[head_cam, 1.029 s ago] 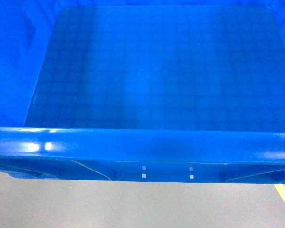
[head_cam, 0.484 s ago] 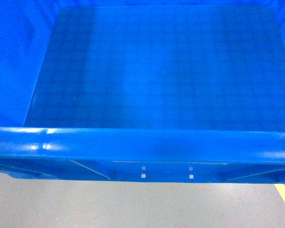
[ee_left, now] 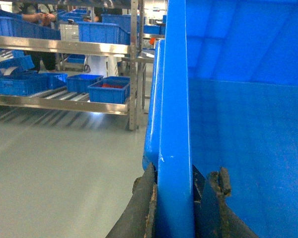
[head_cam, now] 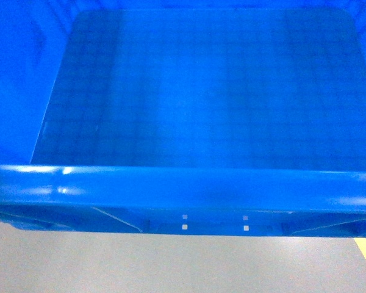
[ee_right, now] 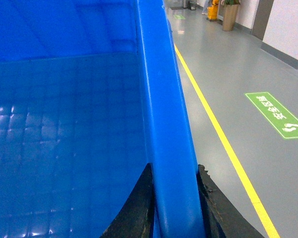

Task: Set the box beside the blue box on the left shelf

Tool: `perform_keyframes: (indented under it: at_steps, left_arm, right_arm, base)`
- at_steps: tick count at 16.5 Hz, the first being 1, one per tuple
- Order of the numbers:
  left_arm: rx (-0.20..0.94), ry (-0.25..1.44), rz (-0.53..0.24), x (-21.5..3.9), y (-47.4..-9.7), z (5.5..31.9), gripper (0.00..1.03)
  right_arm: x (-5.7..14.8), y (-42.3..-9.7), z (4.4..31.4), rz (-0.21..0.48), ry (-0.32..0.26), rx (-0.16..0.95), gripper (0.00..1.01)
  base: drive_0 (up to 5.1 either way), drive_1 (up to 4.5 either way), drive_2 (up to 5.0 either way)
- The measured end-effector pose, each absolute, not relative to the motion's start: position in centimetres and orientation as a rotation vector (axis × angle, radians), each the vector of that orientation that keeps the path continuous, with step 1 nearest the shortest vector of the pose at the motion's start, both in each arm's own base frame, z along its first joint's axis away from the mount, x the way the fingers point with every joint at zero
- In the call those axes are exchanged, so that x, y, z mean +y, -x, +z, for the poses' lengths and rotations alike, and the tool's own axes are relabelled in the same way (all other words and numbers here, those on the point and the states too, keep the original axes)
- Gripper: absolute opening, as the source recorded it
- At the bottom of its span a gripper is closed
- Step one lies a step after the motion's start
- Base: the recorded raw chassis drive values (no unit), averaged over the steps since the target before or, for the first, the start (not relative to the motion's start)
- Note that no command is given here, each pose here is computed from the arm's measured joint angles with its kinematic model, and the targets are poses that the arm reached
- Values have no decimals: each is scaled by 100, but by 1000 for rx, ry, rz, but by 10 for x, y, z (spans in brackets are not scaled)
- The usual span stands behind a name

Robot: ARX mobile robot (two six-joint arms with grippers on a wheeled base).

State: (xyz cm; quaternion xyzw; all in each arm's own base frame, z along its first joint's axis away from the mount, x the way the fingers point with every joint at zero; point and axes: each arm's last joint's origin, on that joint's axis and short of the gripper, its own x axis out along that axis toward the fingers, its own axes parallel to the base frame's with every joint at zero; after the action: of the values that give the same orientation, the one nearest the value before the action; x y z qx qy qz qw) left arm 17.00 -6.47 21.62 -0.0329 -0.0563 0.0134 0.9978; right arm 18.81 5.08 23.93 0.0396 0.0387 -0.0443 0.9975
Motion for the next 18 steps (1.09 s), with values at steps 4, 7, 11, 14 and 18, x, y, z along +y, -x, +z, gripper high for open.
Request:
perform_keyframes:
  at_steps: [4, 7, 11, 14, 18]
  left_arm:
    - [-113, 66, 27, -65, -170, 216, 10]
    - [-113, 66, 28, -65, -170, 216, 10]
    - [-113, 66, 27, -65, -170, 216, 10]
    - [-113, 66, 28, -65, -170, 216, 10]
    - [-115, 67, 28, -65, -170, 216, 10]
  right_arm:
    - [51, -188, 239, -88, -79, 77, 15]
    - [51, -188, 239, -88, -79, 77, 15]
    - [51, -188, 239, -88, -79, 77, 15]
    - [51, -188, 239, -89, -80, 77, 15]
    - [51, -188, 240, -89, -80, 76, 15]
  base:
    - [6, 418, -407]
    - [8, 420, -404]
    - [-6, 406, -419]
    - [-6, 406, -419]
    - [-6, 406, -419]
